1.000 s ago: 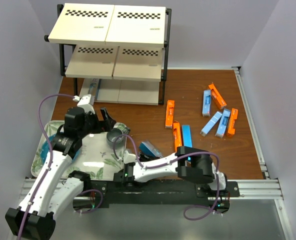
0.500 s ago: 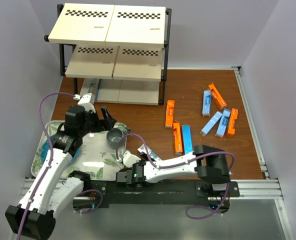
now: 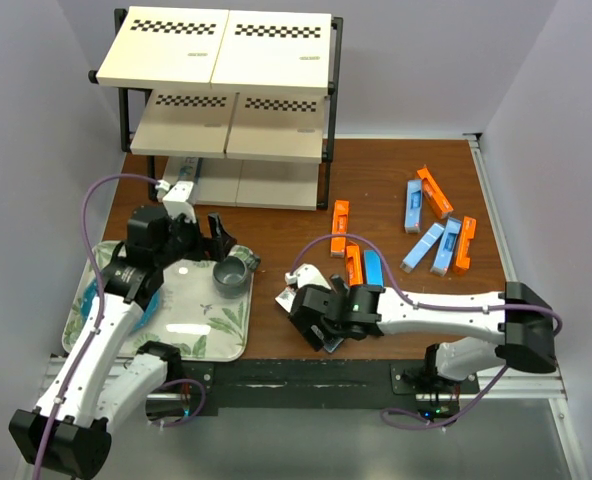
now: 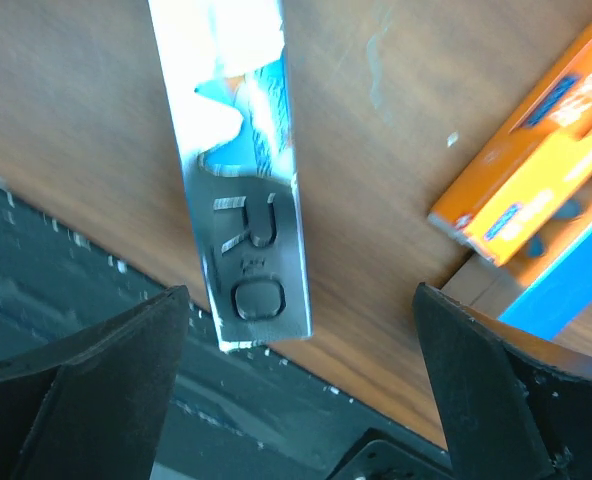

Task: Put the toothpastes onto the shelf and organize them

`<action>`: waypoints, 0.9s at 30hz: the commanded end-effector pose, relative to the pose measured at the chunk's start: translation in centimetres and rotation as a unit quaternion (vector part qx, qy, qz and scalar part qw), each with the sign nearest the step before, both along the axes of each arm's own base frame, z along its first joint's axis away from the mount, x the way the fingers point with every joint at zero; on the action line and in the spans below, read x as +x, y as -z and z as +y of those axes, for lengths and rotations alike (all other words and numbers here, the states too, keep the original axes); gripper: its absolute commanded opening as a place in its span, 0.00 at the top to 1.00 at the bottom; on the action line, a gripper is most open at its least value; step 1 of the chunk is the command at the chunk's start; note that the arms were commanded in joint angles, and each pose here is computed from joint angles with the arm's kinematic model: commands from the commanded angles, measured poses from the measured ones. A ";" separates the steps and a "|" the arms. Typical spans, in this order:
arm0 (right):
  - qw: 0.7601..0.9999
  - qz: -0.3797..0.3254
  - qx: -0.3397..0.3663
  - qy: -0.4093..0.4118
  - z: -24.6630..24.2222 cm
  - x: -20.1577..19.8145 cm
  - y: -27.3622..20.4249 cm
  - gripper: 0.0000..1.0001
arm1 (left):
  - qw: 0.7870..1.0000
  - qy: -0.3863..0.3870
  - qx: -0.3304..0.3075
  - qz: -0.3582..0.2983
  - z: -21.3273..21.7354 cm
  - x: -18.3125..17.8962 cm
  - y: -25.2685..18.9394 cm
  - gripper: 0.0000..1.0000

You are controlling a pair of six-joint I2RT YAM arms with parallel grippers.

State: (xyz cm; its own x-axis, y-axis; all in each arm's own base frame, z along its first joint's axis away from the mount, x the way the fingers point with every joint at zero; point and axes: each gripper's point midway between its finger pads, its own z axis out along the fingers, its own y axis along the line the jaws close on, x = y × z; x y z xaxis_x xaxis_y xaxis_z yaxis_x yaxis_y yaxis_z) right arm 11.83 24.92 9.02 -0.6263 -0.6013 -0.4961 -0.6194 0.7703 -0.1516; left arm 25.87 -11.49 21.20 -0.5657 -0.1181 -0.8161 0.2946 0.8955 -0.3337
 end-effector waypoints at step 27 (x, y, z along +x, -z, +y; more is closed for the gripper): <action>0.994 0.013 -0.012 -0.112 2.0 -0.1 2.6 0.68 | 0.928 0.294 0.115 -0.196 -4.7 -4.4 -6.6 0.00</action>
